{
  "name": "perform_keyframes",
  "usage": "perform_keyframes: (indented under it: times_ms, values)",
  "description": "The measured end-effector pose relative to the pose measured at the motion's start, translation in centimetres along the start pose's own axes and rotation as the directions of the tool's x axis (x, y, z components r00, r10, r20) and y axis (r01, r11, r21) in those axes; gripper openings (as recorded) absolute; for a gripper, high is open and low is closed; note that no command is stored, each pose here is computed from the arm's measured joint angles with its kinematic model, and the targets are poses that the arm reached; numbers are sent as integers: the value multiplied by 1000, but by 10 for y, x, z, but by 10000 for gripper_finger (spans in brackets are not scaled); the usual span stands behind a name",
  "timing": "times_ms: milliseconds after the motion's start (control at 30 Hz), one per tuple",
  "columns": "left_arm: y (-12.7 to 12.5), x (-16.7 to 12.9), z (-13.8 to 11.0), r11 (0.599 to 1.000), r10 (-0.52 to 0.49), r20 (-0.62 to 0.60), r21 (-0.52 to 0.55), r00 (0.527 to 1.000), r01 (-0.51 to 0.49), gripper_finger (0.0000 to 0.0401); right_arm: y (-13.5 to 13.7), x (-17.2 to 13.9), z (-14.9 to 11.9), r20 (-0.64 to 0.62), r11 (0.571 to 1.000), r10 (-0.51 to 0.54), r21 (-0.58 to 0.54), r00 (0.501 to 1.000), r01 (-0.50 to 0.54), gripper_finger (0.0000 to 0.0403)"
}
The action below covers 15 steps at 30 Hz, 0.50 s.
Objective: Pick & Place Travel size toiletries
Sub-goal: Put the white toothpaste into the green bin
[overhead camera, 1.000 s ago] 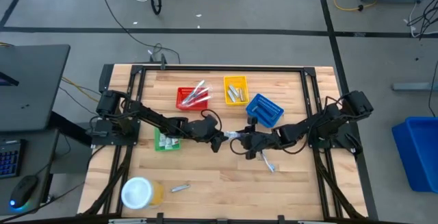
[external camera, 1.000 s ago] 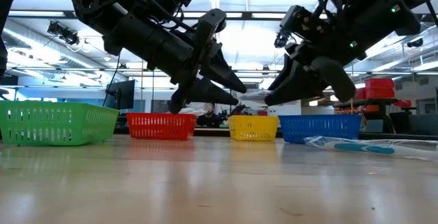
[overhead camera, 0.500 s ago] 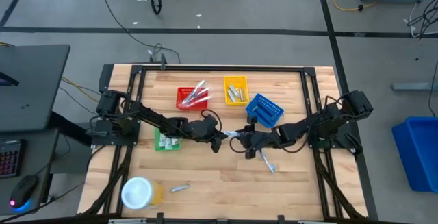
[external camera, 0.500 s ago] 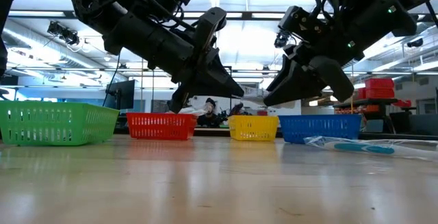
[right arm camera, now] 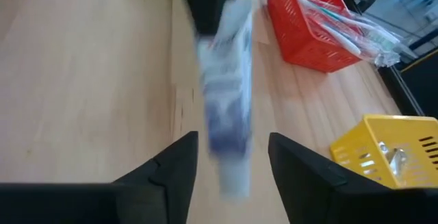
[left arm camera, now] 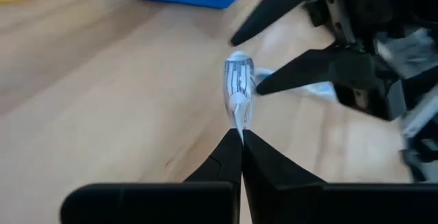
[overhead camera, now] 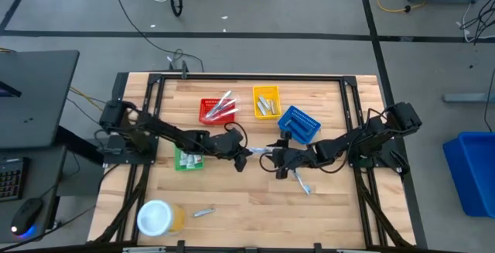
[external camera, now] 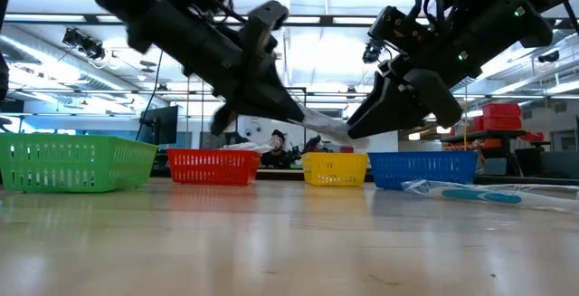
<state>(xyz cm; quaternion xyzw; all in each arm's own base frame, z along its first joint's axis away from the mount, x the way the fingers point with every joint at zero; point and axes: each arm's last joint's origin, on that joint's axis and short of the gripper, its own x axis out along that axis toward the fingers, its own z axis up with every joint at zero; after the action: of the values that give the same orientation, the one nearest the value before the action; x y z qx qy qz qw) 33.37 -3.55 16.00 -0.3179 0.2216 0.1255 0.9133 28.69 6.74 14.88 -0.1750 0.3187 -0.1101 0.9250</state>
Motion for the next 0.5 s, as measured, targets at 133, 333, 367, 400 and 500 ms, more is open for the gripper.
perform_keyframes:
  times_ms: [133,333,367,400,500]
  values:
    - [-2,-25,9,996,91,-32,22,995,-90,4,0,0,0,-4,1000,-3,-7,1000,3,201]
    - [-9,-81,23,983,169,-61,79,984,-164,4,-1,1,-2,-19,1000,-5,24,1000,6,214]
    - [-9,-92,24,977,190,-63,106,980,-182,5,-1,1,-2,-19,1000,-5,24,1000,6,215]
    - [-8,-102,24,969,218,-65,130,974,-208,5,-1,1,-2,-17,1000,-6,25,1000,6,215]
    - [-7,-129,25,951,272,-54,168,961,-259,5,-2,1,0,-3,1000,-7,28,1000,7,212]
